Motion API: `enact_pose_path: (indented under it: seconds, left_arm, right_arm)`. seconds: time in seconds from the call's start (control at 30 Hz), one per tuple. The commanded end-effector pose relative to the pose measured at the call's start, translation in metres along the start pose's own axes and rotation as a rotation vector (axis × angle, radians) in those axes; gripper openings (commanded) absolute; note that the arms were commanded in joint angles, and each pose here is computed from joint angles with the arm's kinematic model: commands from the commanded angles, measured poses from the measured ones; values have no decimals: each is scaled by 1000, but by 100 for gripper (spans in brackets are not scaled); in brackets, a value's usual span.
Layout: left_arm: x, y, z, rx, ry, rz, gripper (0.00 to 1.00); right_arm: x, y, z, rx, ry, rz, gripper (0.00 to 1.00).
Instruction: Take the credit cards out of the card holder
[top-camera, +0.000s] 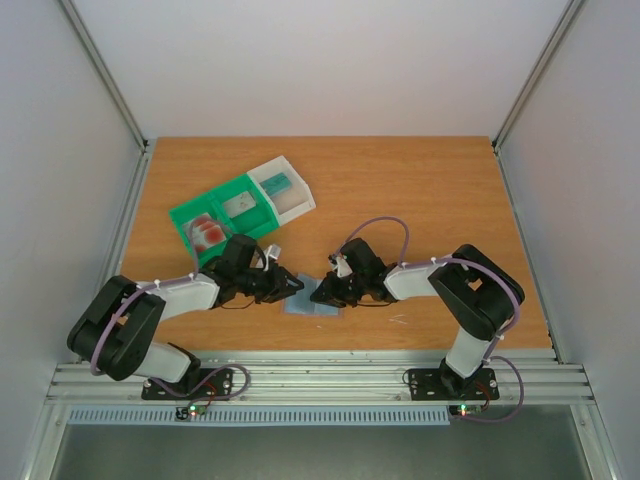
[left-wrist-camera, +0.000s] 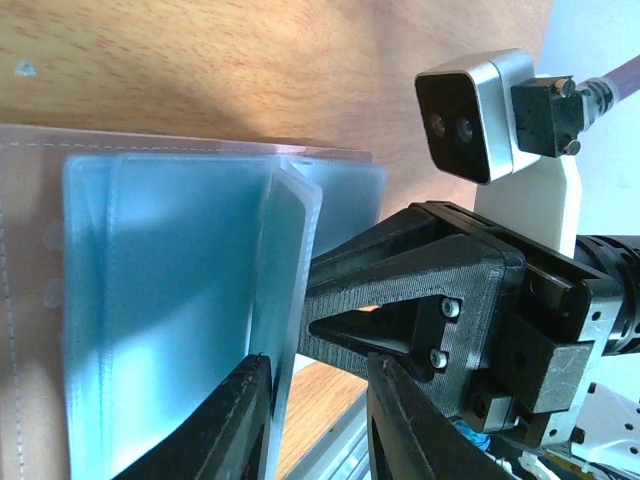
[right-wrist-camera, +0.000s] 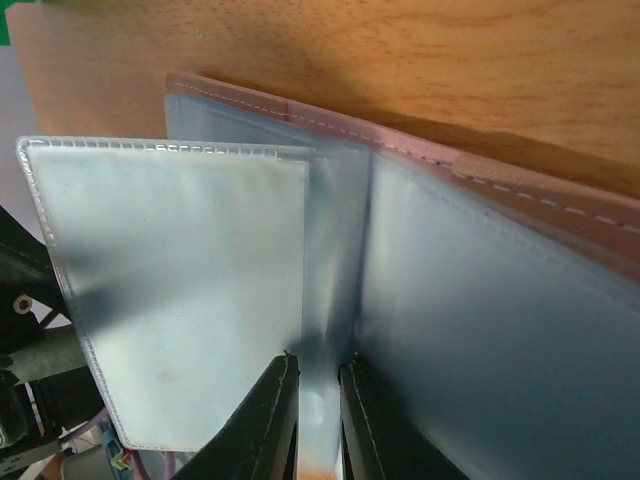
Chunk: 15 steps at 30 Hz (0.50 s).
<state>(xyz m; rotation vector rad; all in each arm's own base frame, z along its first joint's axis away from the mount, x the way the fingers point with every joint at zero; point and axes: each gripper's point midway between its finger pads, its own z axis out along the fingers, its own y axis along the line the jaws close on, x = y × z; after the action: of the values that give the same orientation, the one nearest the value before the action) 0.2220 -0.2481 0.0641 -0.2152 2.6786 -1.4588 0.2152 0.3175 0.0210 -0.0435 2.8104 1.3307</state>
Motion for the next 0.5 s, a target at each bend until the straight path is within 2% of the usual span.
enact_pose_path:
  seconds: [0.0,0.17,0.47]
  left_arm:
    - [-4,-19,0,60,-8,44,28]
    - [-2,-23,4,69,3,46,29]
    - [-1,-30,17,69,26,50,31]
  right_arm:
    - [4,-12,-4,58,-11,24,15]
    - [3,-9,-10,63,-26,10,16]
    - [0,-7,-32,102,-105,-39,25]
